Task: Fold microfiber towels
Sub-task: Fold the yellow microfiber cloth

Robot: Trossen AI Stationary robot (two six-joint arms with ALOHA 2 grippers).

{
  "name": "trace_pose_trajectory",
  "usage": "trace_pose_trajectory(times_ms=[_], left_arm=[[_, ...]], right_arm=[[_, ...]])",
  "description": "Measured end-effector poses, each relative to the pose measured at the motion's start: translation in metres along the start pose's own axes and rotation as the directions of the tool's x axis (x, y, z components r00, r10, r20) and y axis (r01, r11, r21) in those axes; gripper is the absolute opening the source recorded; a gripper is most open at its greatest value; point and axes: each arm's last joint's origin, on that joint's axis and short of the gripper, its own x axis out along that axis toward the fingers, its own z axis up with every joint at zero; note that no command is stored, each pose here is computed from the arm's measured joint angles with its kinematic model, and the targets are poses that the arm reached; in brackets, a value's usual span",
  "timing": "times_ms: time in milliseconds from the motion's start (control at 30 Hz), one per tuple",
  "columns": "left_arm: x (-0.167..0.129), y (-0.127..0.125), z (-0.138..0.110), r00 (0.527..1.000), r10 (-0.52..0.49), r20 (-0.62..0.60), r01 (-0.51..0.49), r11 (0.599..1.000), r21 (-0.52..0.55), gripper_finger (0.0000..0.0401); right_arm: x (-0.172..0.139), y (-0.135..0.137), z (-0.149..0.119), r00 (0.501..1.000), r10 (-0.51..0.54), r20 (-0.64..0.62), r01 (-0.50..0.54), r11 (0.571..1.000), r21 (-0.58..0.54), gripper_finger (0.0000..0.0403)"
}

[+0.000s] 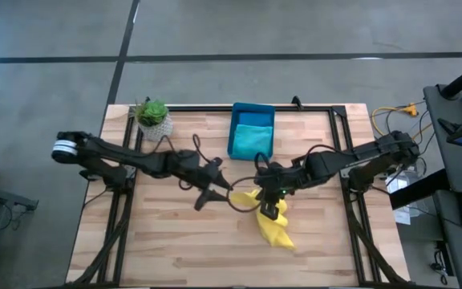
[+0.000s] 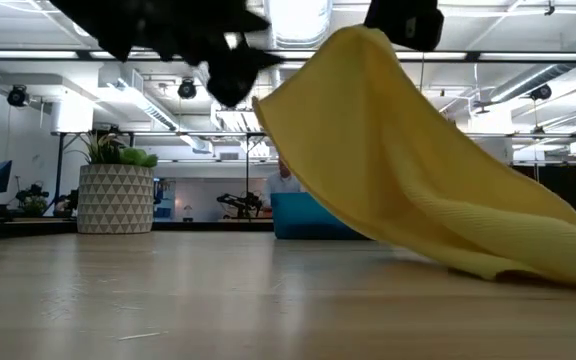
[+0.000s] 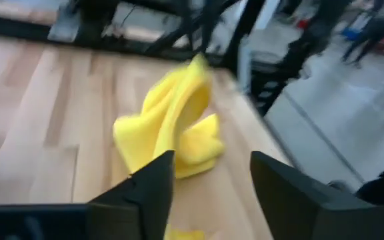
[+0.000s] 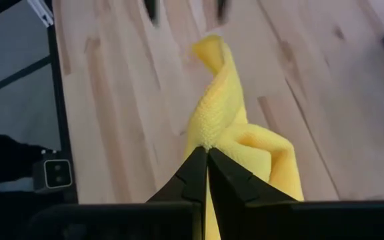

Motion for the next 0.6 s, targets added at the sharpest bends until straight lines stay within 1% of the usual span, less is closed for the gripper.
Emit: trace_pose_trajectory(times_ms=[67, 133, 200, 400, 500, 567, 600], left_arm=[[0.007, 0.005, -0.008, 0.999, 0.041, -0.031, -0.041, 0.999, -0.013, 0.02], [0.013, 0.01, -0.014, 0.995, 0.086, -0.049, -0.087, 0.996, -0.019, 0.0212], [0.017, 0.013, -0.017, 0.992, 0.114, -0.056, -0.115, 0.993, -0.02, 0.0216], [0.026, 0.02, -0.029, 0.985, 0.135, -0.105, -0.141, 0.989, -0.046, 0.0215], [0.028, 0.022, -0.034, 0.981, 0.144, -0.127, -0.156, 0.984, -0.089, 0.0194], [0.028, 0.022, -0.034, 0.977, 0.172, -0.127, -0.186, 0.977, -0.1, 0.0161], [0.027, 0.022, -0.033, 0.974, 0.189, -0.124, -0.202, 0.974, -0.101, 0.0137]], right_arm=[[0.0, -0.001, 0.001, 1.0, 0.004, 0.002, -0.004, 1.0, -0.005, 0.0008], [-0.001, 0.0, 0.001, 1.0, 0.008, 0.005, -0.008, 1.0, -0.007, 0.0008], [-0.003, 0.0, 0.001, 1.0, 0.015, 0.014, -0.015, 1.0, -0.007, 0.0008], [-0.005, 0.0, 0.002, 1.0, 0.019, 0.019, -0.019, 1.0, -0.01, 0.0008], [-0.006, 0.0, 0.002, 1.0, 0.019, 0.02, -0.019, 1.0, -0.01, 0.0008], [-0.006, 0.0, 0.002, 1.0, 0.019, 0.02, -0.019, 1.0, -0.01, 0.0008], [-0.006, 0.0, 0.002, 1.0, 0.019, 0.02, -0.019, 1.0, -0.01, 0.0008]])
